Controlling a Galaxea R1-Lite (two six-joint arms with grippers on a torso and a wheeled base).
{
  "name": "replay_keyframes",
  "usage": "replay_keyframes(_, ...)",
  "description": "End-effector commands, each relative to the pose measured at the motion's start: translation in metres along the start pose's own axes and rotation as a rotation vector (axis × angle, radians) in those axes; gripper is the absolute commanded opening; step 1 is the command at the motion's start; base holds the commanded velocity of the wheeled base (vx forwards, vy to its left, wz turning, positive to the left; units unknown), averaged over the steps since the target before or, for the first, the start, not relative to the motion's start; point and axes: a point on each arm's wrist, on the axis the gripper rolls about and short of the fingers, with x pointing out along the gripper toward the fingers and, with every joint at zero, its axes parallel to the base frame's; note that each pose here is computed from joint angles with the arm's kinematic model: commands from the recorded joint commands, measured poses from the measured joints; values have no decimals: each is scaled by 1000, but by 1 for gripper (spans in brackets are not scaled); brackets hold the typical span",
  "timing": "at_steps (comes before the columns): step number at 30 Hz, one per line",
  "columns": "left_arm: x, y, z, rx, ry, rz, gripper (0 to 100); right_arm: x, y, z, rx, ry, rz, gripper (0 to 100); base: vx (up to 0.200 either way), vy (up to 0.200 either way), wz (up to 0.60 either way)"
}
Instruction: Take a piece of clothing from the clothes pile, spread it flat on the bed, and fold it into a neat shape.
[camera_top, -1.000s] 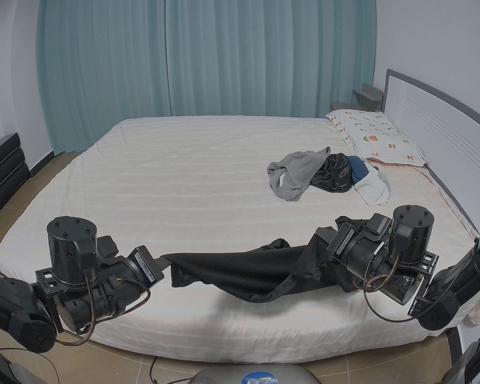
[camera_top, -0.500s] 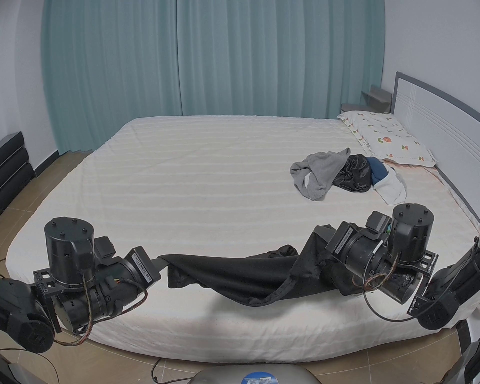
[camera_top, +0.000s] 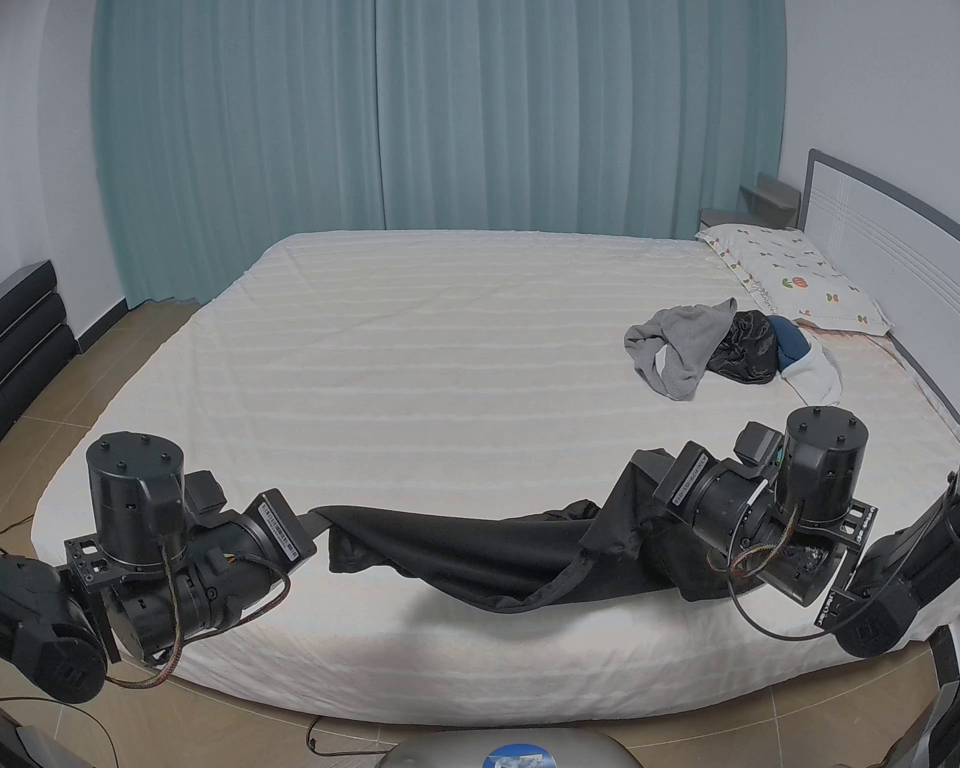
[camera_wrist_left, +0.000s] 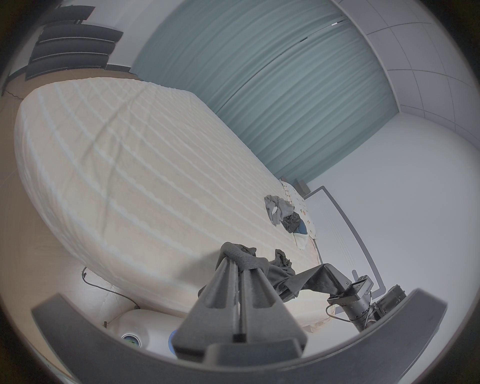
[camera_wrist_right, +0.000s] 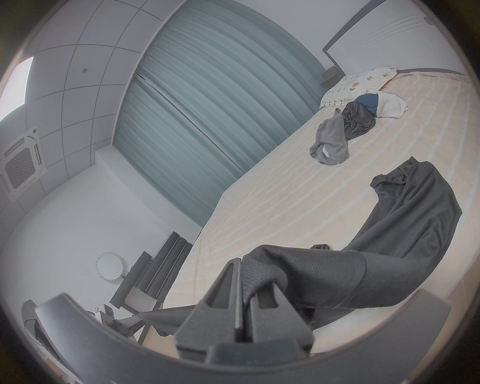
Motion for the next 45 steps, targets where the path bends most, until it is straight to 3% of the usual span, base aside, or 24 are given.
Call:
replay_keyframes(1, -6, -1, 7, -8, -29, -16, 0, 0, -3, 5, 2, -17, -11, 0, 0, 0, 0)
replay_keyframes(13, -12, 17, -10, 4, 30, 46, 0, -20, -7, 17, 11, -45, -14, 0, -67, 0, 0)
replay_keyframes(20, -35, 14, -12, 17, 11, -8, 0, -50, -6, 23, 13, -69, 7, 0, -200, 0, 0)
replay_keyframes(26, -63, 4, -6, 17, -39, -82, 0, -81, 6, 40, 1, -149, 74, 0, -200, 0, 0)
replay_keyframes(31, -92, -9, 9, 21, -79, -137, 0, -121, 18, 60, -68, -262, 157, 0, -40, 0, 0)
replay_keyframes(36, -120, -29, 32, 20, -141, -182, 0, -171, 42, 107, -138, -457, 292, 0, 0, 0, 0)
replay_keyframes(41, -123, -45, 46, 42, -162, -188, 0, -174, 46, 136, -185, -451, 273, 0, 0, 0, 0)
replay_keyframes(45, -90, -59, 61, 40, -168, -123, 0, -140, 44, 154, -150, -404, 250, 0, 0, 0, 0)
